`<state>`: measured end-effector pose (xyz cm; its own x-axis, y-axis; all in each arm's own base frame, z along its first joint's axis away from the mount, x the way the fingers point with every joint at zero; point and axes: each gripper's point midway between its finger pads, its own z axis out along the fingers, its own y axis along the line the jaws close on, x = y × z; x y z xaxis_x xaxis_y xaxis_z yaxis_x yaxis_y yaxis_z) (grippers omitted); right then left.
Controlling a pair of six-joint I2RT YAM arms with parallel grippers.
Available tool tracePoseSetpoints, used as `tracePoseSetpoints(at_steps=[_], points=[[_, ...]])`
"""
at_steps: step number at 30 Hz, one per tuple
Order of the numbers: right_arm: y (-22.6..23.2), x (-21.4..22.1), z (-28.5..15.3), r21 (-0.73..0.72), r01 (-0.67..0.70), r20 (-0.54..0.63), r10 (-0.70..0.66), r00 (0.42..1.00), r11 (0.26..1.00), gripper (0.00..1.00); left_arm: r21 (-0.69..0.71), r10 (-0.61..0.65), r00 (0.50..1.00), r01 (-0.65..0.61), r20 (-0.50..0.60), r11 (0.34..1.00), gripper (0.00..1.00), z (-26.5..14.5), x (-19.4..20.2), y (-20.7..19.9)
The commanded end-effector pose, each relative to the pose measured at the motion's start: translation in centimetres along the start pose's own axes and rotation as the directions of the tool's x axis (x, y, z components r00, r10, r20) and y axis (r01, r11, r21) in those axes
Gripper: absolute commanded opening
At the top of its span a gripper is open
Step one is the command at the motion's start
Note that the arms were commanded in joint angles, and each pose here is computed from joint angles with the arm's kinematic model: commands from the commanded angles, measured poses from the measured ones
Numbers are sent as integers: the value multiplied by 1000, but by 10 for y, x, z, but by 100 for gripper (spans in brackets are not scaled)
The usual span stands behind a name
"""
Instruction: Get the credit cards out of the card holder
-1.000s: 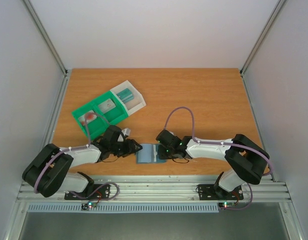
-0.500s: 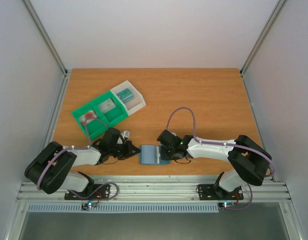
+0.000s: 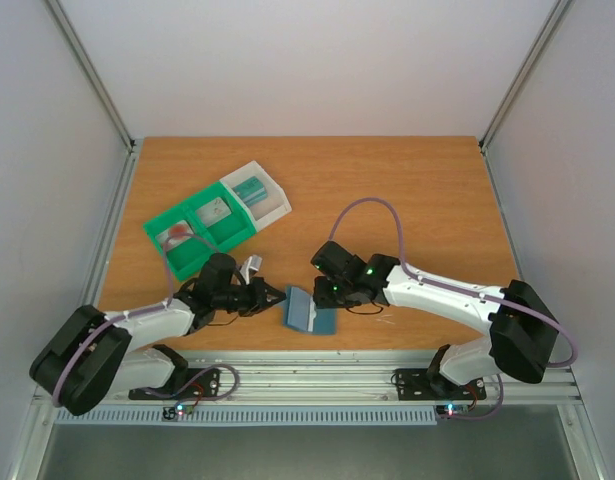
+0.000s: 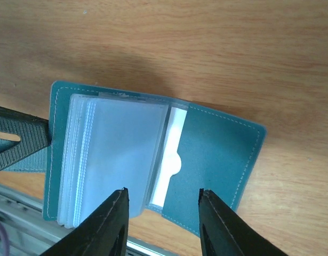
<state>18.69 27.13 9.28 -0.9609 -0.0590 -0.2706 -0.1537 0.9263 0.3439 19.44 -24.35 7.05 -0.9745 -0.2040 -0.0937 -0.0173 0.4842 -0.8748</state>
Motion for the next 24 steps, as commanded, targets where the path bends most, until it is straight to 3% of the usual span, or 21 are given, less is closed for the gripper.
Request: tracePoseSetpoints(at_steps=[1,7,10,17,24], points=[[23,5,-6,-95,-16,-34,13,999,995,41,-24,35,999,-35,23,999,0,-6,1,-1],[41,6,11,-141,-15,-68,5,998,990,47,-42,48,998,-47,27,998,0,-10,1,-1],[53,9,25,-202,-35,-93,16,996,979,57,-56,45,998,-43,36,998,0,-11,1,1],[56,16,49,-217,-79,-144,48,988,973,69,-61,44,998,-42,39,997,0,-13,4,3],[49,27,64,-195,-100,-186,64,980,976,68,-71,51,998,-48,46,996,0,-14,4,5]])
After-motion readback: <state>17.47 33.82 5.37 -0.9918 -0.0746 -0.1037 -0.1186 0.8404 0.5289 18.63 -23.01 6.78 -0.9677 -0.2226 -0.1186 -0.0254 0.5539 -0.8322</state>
